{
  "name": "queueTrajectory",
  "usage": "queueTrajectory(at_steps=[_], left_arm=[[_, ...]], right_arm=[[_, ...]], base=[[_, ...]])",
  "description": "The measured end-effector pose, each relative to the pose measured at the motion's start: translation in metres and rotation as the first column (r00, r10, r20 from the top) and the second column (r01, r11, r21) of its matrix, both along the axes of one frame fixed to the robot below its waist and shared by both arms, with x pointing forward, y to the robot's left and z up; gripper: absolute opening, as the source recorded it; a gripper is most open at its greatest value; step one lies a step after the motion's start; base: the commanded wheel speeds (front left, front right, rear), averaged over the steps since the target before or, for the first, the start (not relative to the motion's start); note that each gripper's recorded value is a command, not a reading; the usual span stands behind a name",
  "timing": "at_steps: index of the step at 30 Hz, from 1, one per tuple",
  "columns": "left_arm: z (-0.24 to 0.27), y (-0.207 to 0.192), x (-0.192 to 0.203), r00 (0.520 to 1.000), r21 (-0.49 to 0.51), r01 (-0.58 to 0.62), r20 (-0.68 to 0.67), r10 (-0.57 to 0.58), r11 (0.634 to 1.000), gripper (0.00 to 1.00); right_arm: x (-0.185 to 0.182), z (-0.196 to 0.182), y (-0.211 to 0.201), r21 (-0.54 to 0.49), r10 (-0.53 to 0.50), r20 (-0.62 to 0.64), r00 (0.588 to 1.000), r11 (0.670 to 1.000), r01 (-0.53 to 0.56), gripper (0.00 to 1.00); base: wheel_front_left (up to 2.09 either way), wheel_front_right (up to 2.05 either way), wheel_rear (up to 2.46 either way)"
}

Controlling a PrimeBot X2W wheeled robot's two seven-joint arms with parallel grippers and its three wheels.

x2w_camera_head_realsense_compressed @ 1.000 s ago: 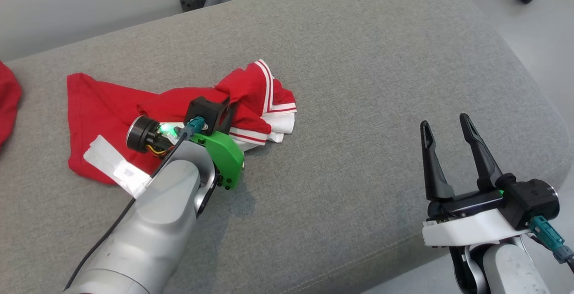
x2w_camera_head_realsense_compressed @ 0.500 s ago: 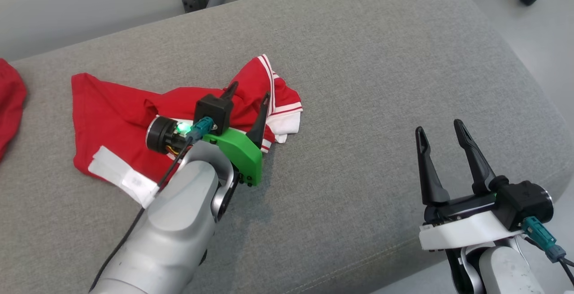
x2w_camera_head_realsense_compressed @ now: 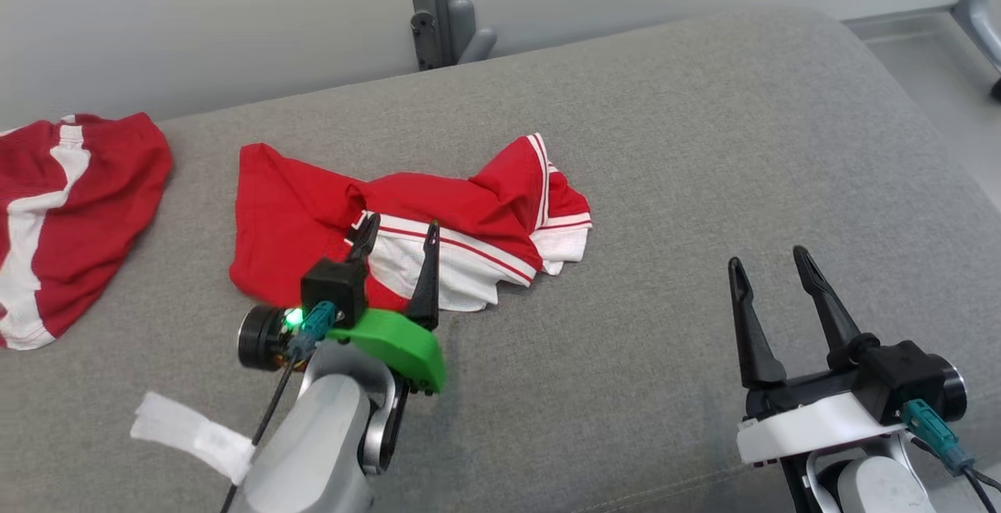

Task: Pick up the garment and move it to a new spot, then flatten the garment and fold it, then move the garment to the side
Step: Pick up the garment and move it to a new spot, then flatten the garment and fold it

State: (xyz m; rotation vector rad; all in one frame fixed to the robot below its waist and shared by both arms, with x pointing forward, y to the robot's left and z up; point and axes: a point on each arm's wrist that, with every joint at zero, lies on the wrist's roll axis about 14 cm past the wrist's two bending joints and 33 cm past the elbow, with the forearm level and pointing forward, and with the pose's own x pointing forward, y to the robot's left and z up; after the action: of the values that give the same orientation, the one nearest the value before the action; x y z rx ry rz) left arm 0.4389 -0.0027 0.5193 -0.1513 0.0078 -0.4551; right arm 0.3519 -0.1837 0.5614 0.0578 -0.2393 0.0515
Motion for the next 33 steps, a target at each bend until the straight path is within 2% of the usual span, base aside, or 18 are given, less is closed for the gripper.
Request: queueTrajectory(at_steps=[10,18,33], left_arm=[[0.001,0.088,-0.037,0.969,-0.009,-0.244,0.046,0.244,0.970,1.00],[-0.011,0.142,-0.073,0.917,-0.010,-0.398,0.028,0.398,0.918,1.00],[-0.015,0.166,-0.097,0.889,-0.007,-0.457,0.024,0.457,0.890,1.00]], right_arm=[[0.000,0.009,0.015,0.003,0.049,0.030,0.998,0.999,-0.049,1.00],[0.000,0.006,0.017,0.008,0.057,0.023,0.998,0.998,-0.057,1.00],[-0.006,-0.010,0.019,0.037,0.065,-0.025,0.998,0.997,-0.064,1.00]], base=[[0.00,0.00,0.00],[0.00,0.00,0.00],[0.00,0.00,0.00]])
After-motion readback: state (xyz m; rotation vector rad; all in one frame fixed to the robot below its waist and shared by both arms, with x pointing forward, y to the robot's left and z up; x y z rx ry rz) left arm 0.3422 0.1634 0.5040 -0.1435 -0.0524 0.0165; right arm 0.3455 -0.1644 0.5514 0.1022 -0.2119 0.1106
